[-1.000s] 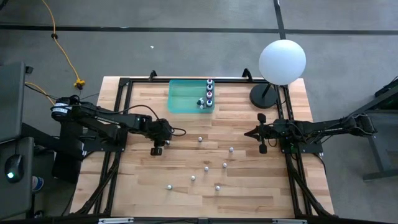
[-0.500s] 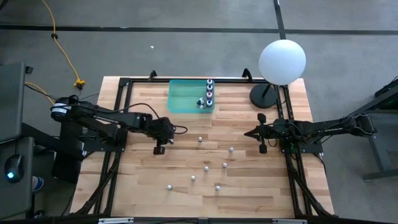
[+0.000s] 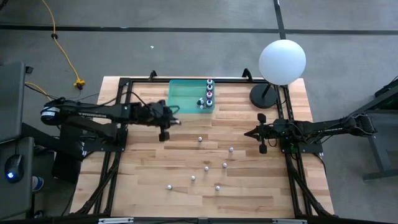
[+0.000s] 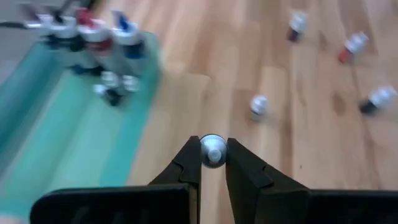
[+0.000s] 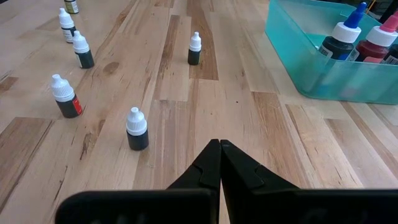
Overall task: Pick & Place food coloring
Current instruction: Put the small black food coloring bottle into the blue transparent bin
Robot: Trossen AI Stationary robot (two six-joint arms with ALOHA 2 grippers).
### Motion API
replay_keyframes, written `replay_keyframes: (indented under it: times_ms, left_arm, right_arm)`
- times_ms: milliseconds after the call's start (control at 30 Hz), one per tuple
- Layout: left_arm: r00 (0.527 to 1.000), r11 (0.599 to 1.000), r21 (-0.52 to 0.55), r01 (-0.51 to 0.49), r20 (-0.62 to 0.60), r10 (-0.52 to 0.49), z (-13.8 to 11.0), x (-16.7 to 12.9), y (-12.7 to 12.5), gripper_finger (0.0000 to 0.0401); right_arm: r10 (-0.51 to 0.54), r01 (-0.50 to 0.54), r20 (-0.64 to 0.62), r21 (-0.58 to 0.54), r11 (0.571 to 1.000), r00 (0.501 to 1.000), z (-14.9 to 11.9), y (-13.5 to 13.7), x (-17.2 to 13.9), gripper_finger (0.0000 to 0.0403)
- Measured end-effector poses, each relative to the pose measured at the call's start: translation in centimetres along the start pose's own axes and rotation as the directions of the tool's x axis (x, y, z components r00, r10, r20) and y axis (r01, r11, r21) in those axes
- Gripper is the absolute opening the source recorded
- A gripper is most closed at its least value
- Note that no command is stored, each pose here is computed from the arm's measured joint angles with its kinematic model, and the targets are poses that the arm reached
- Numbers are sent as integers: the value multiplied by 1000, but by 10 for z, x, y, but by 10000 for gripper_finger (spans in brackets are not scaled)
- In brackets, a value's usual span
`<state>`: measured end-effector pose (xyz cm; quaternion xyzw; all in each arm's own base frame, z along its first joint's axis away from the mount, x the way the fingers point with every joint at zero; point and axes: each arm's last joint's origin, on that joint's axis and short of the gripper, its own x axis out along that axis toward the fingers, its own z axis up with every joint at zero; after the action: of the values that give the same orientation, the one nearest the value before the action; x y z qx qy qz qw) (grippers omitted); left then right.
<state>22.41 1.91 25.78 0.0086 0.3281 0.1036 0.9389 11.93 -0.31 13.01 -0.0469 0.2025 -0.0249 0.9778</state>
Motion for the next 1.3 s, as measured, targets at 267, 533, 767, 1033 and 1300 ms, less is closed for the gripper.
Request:
replay_keyframes:
  times_ms: [267, 533, 767, 1033, 1300]
  left_arm:
    - [987, 968, -204, -145, 37, 155, 12, -7, 44, 33]
    - [971, 887, -405, -224, -13, 239, 4, -8, 82, 33]
    - [957, 842, -462, -279, -68, 280, 2, 8, 108, 33]
    - [957, 847, -446, -290, -163, 242, 29, 45, 149, 33]
    - [941, 880, -376, -292, -280, 192, 52, 89, 184, 33]
  right_arm:
    - [0, 0, 0, 0, 1000, 1000, 0, 0, 0, 0]
    - [0, 0, 0, 0, 1000, 1000, 0, 0, 0, 0]
    - [-1, 1, -1, 0, 1000, 1000, 0, 0, 0, 0]
    - [-1, 1, 0, 0, 1000, 1000, 0, 0, 0, 0]
    - [0, 0, 0, 0, 1000, 1000, 0, 0, 0, 0]
